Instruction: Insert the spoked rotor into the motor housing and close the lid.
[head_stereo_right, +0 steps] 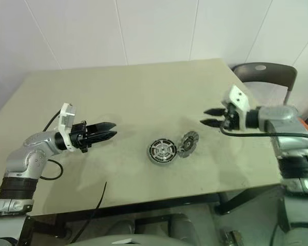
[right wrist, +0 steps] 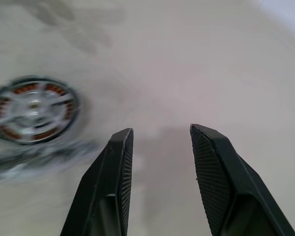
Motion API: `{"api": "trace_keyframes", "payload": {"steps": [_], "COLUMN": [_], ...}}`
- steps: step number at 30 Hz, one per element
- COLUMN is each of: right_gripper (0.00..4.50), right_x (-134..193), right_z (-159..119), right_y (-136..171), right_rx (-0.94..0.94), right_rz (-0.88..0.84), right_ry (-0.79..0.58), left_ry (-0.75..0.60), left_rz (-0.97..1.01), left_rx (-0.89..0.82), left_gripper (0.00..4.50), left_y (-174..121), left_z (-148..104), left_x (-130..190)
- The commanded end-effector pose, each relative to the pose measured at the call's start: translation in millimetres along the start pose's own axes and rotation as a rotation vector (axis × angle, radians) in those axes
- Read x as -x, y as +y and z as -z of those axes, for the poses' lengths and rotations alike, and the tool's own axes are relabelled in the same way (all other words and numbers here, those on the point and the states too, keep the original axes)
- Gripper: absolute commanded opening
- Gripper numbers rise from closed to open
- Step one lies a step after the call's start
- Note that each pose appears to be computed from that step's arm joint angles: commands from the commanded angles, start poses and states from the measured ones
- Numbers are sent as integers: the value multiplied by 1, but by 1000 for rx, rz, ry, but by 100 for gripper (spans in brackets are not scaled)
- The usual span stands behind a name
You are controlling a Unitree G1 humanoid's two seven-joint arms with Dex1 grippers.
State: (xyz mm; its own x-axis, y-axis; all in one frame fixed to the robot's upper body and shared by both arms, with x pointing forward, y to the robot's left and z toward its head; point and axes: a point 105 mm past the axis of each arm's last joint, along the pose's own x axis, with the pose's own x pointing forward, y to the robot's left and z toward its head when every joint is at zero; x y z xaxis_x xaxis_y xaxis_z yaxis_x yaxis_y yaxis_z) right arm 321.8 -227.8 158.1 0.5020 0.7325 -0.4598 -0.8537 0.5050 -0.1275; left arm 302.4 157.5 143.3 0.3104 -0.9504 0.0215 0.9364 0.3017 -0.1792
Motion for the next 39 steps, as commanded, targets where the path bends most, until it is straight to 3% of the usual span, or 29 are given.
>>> {"api": "trace_keyframes", "payload": {"steps": [1, 4, 9, 12, 16, 27, 35, 39], "right_gripper": [192, 192, 192, 134, 3, 1, 1, 1], "right_x": [16, 17, 7, -6, -14, -32, -54, -55], "right_z": [18, 36, 40, 40, 42, 42, 6, 6], "right_y": [25, 36, 38, 37, 33, 30, 40, 42], "right_rx": [-84, -107, -113, -70, -71, -50, -22, -7], "right_rz": [-71, -83, -82, -67, -59, -59, -111, -134], "right_ry": [70, 138, 134, 119, 115, 105, -16, 8], "left_ry": [3, 6, 10, 12, 10, 6, -2, -3], "left_rz": [36, 51, 67, 65, 50, 14, 11, 15], "left_rx": [-45, -50, -54, -55, -55, -52, -49, -49], "left_gripper": [209, 209, 209, 209, 209, 209, 209, 209], "left_y": [3, 6, 7, 5, 3, 0, 0, -1], "left_z": [-13, -16, -19, -17, -17, -15, -15, -14], "left_x": [-5, -8, -10, -8, -4, 6, 3, 2]}}
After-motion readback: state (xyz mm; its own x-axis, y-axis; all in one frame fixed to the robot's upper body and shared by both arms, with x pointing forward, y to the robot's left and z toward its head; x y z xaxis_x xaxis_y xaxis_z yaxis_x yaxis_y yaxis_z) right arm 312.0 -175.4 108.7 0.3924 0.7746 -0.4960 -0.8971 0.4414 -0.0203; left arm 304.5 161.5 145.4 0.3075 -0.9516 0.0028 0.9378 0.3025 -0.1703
